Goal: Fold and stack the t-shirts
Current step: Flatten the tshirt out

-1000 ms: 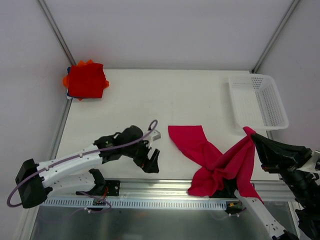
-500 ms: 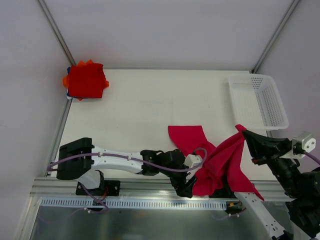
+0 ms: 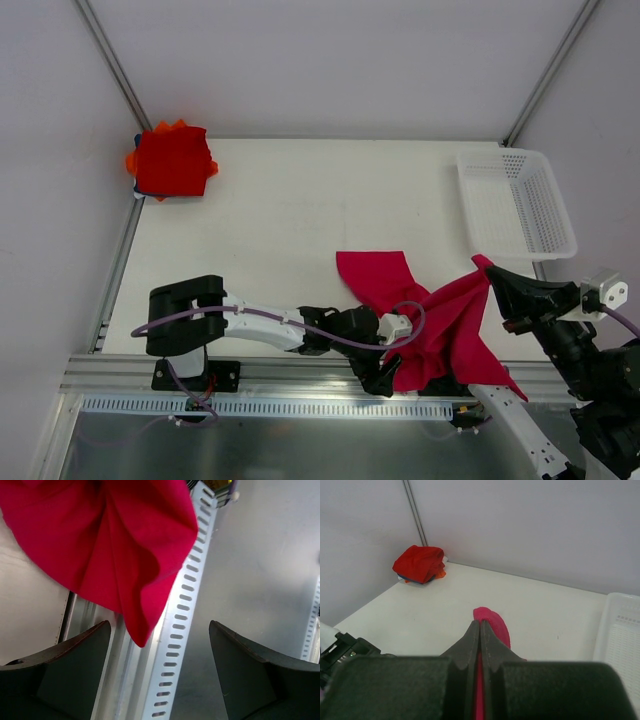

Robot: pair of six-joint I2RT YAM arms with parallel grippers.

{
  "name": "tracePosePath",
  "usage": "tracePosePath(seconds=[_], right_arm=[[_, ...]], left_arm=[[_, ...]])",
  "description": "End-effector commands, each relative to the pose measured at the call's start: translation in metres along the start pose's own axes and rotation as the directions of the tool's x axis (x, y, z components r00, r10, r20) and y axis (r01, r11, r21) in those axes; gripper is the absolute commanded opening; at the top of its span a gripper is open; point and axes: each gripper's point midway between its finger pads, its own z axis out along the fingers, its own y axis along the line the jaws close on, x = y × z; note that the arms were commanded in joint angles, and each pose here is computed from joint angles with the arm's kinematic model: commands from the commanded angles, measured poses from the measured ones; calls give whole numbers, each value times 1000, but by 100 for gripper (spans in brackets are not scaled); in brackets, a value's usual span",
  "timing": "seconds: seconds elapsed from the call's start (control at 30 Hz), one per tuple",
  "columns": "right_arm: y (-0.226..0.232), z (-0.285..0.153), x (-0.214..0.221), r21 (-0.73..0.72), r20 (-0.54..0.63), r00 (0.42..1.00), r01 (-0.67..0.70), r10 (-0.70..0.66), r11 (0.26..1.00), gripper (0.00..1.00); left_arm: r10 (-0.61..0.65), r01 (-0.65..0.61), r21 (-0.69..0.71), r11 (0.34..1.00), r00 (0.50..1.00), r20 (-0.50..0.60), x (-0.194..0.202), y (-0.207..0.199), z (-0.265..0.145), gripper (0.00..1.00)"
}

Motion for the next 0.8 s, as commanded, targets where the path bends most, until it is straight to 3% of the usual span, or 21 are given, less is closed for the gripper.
tracePosePath(seconds=[0.0, 0.3, 0.4, 0.57, 0.6, 0.77], right_arm=[[-4, -4, -5, 23, 29, 999, 15, -16, 1000, 0], [-10, 0, 6, 47, -1, 1000, 24, -24, 999, 1], [-11, 1, 10, 54, -2, 1000, 21, -21, 998, 0], [-13, 0, 9, 61, 14, 1000, 22, -22, 998, 0], [-13, 0, 10, 63, 10, 1000, 21, -22, 998, 1], [-14, 0, 12, 69, 0, 1000, 23, -23, 997, 1]], left_arm=[[-10, 9, 20, 1000, 1000, 17, -1, -3, 12, 80], [-13, 13, -7, 1000, 1000, 11, 2, 5, 17, 76], [-16, 16, -17, 1000, 1000, 10, 3, 6, 16, 63], [-35, 35, -46, 998, 999, 4, 6, 13, 19, 4], [-38, 38, -51, 998, 999, 1, 7, 14, 19, 0], [-45, 46, -78, 996, 999, 6, 6, 18, 18, 0]])
